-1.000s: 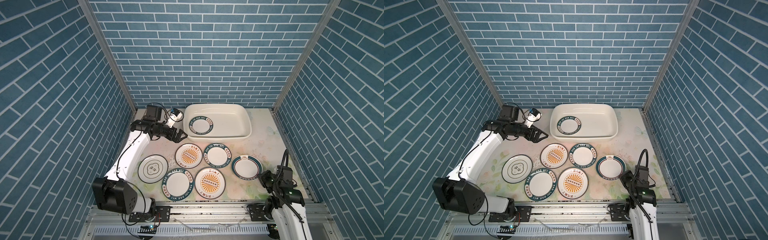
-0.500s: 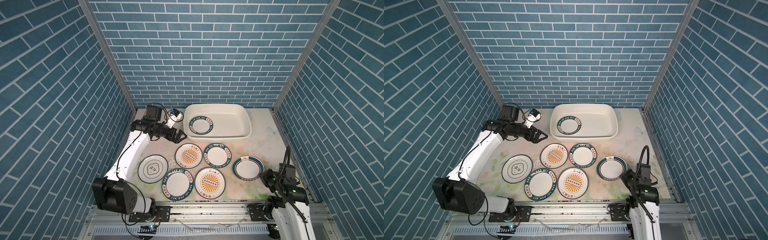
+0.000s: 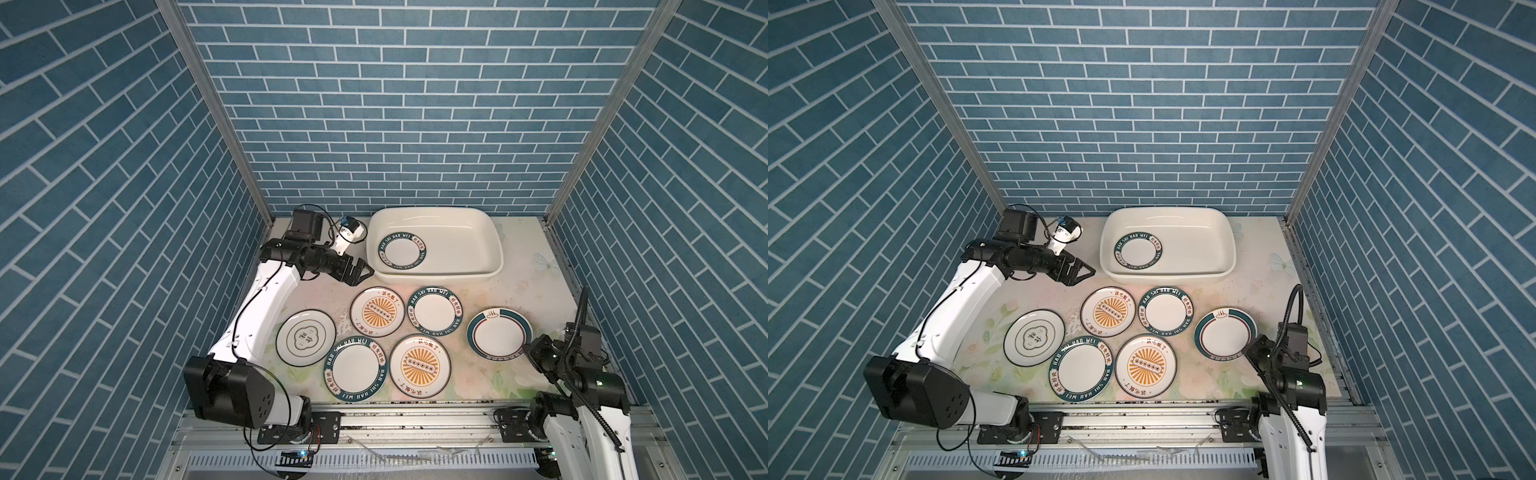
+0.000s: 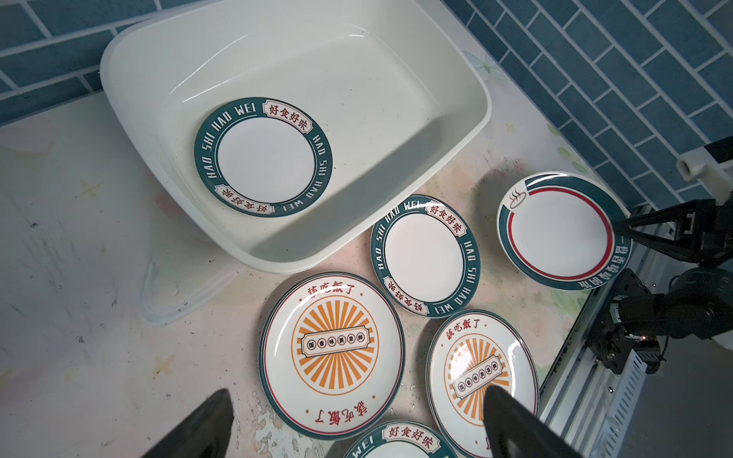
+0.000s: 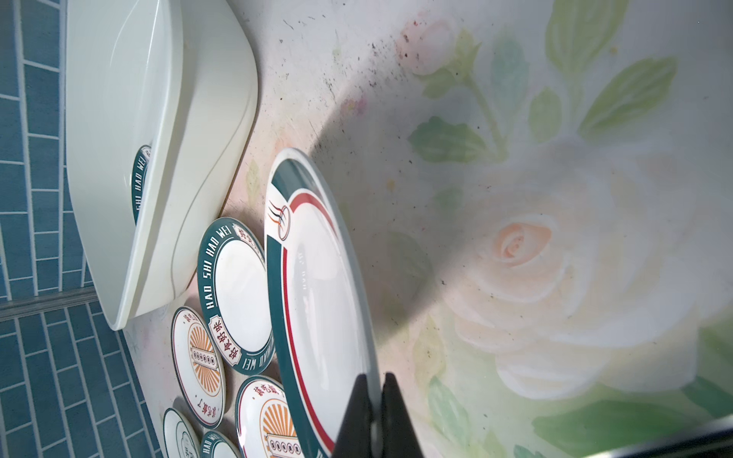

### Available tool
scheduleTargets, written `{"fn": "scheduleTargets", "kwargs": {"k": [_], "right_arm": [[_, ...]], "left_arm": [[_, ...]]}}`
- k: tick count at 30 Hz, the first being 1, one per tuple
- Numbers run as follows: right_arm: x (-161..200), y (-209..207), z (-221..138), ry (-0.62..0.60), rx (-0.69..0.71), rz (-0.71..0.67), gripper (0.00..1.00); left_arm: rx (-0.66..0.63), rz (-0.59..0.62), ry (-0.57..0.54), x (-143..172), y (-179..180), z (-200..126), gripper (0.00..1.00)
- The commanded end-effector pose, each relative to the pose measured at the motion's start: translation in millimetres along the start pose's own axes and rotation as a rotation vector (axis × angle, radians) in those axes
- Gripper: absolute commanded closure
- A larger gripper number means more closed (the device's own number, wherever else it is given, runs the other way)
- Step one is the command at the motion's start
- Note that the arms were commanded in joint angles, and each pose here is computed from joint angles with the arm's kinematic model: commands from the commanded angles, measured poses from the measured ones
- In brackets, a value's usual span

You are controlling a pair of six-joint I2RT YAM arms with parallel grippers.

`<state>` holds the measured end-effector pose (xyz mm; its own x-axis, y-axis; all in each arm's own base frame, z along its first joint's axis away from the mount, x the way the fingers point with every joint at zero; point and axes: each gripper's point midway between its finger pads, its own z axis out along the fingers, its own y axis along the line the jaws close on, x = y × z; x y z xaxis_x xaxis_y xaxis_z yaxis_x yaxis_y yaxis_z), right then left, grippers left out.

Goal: Place the plates into the plastic bin on the countertop
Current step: Pick up the plate from the bottom-right of the table, then place the plate in the plastic bin.

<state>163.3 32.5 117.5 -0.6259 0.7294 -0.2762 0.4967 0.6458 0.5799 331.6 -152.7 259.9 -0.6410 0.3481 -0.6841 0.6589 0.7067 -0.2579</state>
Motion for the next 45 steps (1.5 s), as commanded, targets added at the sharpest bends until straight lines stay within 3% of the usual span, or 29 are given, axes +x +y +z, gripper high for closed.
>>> {"fn": "scheduleTargets", "kwargs": {"k": [1,22,45], "right_arm": [[0.4,4.5,-10.7,0.006,0.002,-0.032,0.97],[-18.5,55.3,-36.1,0.006,-0.128,-0.071,0.97],[-85.5,132.4,-28.8,-0.027,-0.245,-0.112,0.98]], "left_arm": [[0.014,0.02,-0.001,-3.6,-8.7,-6.9,0.0],[-0.031,-0.001,-0.012,-6.2,-0.1,-6.8,0.01],[-0.106,-0.014,-0.021,-6.1,13.4,-13.1,0.0]]}}
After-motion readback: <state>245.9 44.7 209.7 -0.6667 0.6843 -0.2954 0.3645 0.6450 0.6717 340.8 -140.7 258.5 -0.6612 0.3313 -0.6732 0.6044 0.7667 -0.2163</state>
